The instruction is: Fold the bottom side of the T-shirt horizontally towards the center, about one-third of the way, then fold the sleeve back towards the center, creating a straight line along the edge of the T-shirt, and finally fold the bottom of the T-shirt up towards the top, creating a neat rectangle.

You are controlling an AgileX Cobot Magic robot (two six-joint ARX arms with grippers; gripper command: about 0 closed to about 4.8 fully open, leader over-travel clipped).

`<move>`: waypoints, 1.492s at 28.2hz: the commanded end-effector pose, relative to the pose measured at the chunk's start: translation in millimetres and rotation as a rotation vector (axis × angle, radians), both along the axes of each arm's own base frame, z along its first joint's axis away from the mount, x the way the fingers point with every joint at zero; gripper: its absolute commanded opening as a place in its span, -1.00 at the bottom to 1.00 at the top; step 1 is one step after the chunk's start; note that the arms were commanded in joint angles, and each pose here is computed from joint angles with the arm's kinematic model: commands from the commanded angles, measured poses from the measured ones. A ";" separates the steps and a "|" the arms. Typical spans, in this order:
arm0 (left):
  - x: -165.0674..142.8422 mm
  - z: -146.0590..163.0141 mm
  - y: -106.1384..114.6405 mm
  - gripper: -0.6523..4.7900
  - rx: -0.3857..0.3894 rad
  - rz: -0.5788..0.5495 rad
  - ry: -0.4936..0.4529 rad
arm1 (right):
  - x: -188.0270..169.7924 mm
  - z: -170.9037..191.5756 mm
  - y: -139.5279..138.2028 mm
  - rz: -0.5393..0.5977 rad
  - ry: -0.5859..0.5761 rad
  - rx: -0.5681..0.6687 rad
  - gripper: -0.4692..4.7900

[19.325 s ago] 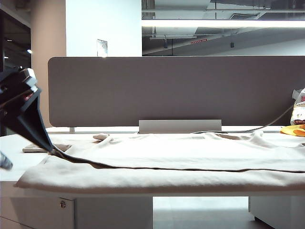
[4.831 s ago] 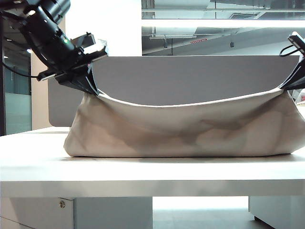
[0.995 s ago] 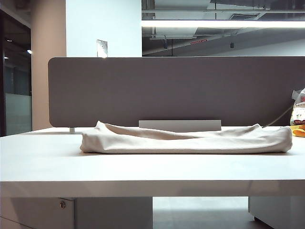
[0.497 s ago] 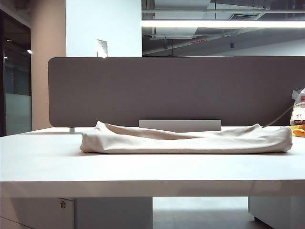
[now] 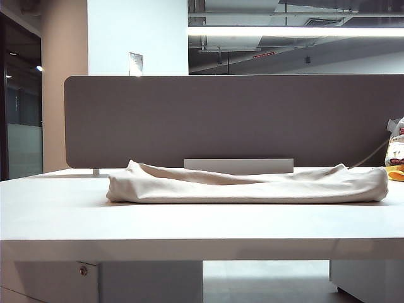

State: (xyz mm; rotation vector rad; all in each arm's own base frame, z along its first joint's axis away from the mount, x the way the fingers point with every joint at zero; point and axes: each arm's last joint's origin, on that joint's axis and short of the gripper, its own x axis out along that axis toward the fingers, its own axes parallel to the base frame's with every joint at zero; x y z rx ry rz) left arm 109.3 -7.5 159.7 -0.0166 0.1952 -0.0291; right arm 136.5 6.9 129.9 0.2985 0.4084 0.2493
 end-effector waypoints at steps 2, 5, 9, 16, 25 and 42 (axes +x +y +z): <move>-7.4 -8.2 3.9 -0.78 -0.002 -0.038 -0.035 | 0.7 2.0 0.0 0.002 -0.017 -0.006 -0.84; -8.3 -7.3 5.4 -0.78 0.007 -0.025 -0.048 | 0.7 2.1 0.0 0.001 -0.017 -0.006 -0.84; -10.2 -8.2 8.2 -0.78 0.019 0.001 -0.043 | 0.7 2.1 0.0 0.001 -0.017 -0.006 -0.84; -13.5 -11.9 10.1 -0.78 0.029 0.019 -0.014 | 0.7 2.2 0.0 0.001 -0.017 -0.006 -0.84; -13.4 -11.4 10.1 -0.78 -0.015 0.027 -0.018 | 0.8 2.2 0.0 0.001 -0.018 -0.006 -0.84; -13.4 -11.4 10.1 -0.78 -0.016 0.027 -0.018 | -18.6 30.7 -1.1 -0.153 -0.305 -0.149 -0.84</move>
